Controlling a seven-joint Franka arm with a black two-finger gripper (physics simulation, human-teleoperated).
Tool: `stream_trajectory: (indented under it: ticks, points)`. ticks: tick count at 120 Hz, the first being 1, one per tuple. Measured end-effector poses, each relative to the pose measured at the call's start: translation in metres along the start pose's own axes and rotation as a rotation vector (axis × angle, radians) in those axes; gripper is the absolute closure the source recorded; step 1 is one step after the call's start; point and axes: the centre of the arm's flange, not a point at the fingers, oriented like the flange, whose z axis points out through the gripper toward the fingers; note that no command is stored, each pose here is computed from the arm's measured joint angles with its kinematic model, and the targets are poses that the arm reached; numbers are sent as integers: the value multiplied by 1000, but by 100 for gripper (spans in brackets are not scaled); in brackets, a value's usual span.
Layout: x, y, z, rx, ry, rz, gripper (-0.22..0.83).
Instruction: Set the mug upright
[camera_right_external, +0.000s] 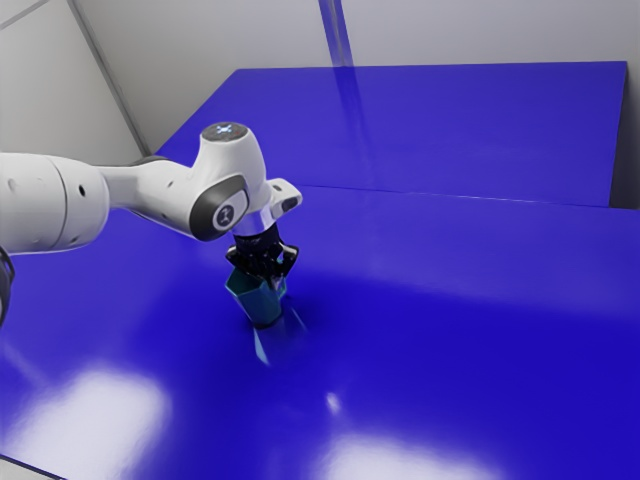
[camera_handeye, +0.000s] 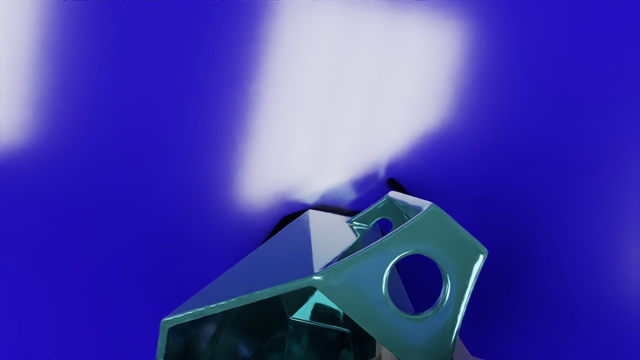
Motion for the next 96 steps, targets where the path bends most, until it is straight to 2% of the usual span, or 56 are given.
stream_trajectory:
  ticks: [17, 35, 59, 80, 96]
  points:
    - [-1, -1, -15, -9, 17, -9, 33]
    - [-3, -5, -41, -20, 49, -18, 16]
    - [11, -4, -103, -29, 100, -9, 6]
    - [16, -5, -142, -10, 85, 36, 3]
    - [10, -10, -173, -1, 78, 60, 2]
